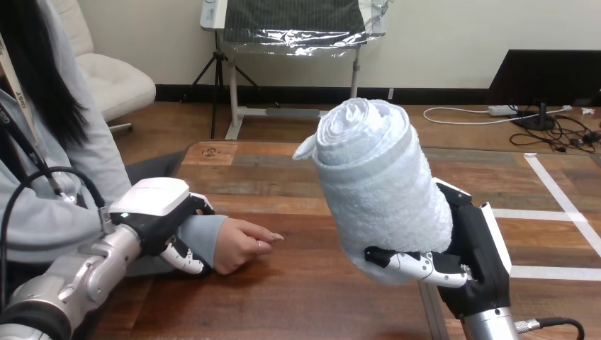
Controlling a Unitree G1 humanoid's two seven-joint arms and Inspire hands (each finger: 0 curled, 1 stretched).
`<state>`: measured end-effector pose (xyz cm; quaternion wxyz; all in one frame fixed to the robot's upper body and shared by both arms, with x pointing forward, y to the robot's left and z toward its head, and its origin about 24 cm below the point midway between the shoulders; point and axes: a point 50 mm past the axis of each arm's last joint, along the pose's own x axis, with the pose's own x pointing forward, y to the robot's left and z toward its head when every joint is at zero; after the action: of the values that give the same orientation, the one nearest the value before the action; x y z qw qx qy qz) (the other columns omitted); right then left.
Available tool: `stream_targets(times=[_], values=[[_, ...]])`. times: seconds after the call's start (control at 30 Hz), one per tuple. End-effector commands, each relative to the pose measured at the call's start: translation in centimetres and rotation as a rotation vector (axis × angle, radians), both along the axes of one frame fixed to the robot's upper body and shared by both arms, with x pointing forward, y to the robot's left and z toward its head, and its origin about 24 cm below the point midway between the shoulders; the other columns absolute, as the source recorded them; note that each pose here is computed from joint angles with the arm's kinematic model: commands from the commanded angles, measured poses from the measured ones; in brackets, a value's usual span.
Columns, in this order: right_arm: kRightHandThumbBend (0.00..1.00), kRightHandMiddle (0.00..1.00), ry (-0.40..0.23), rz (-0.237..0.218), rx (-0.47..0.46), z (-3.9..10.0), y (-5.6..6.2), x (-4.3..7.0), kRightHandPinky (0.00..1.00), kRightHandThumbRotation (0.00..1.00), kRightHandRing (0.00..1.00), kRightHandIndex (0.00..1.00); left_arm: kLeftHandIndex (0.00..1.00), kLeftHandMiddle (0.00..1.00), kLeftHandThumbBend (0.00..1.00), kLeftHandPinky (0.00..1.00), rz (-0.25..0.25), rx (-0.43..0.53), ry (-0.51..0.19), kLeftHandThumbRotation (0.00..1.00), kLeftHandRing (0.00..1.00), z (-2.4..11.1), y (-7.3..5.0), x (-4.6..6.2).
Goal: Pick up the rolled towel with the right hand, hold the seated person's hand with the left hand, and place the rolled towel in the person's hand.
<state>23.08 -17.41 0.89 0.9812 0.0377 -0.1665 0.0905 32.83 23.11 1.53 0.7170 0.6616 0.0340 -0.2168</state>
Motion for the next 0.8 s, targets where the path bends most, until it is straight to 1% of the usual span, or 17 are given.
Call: stream_targets(times=[0.0,0.03,0.17,0.3,0.37,0.43,0.63,0.77], values=[[0.52,0.42,-0.112,0.014,0.015,2.39,0.83,1.82,0.23,0.0,0.3,0.45,0.67,0.63,1.0,0.53,-0.08,-0.004,-0.002,0.2,0.6,-0.13,-2.39,0.24],[0.53,0.42,-0.113,0.014,0.015,2.42,0.85,1.83,0.22,0.0,0.3,0.45,0.65,0.6,1.0,0.5,-0.081,-0.004,-0.002,0.17,0.57,-0.14,-2.38,0.22],[0.53,0.42,-0.113,0.016,0.019,2.45,0.9,1.87,0.22,0.0,0.3,0.44,0.61,0.56,1.0,0.45,-0.084,0.0,-0.004,0.13,0.52,-0.15,-2.32,0.15],[0.52,0.41,-0.116,0.019,0.021,2.49,0.9,1.87,0.22,0.0,0.3,0.44,0.56,0.51,1.0,0.42,-0.089,-0.006,-0.005,0.09,0.48,-0.13,-2.12,0.02],[0.52,0.41,-0.117,0.018,0.02,2.51,0.88,1.88,0.22,0.0,0.3,0.44,0.52,0.48,0.99,0.41,-0.09,-0.013,-0.008,0.06,0.45,-0.14,-2.05,-0.04],[0.52,0.41,-0.116,0.018,0.02,2.51,0.86,1.89,0.22,0.0,0.3,0.44,0.5,0.47,0.98,0.4,-0.08,-0.023,0.005,0.04,0.43,-0.16,-1.93,-0.05],[0.52,0.41,-0.111,0.019,0.021,2.55,0.84,1.93,0.22,0.0,0.3,0.44,0.43,0.42,0.95,0.35,-0.077,-0.038,0.013,0.01,0.37,-0.17,-1.73,-0.15],[0.52,0.41,-0.109,0.018,0.021,2.56,0.83,1.96,0.22,0.0,0.3,0.44,0.41,0.4,0.93,0.33,-0.071,-0.055,0.012,0.0,0.35,-0.16,-1.61,-0.21]])
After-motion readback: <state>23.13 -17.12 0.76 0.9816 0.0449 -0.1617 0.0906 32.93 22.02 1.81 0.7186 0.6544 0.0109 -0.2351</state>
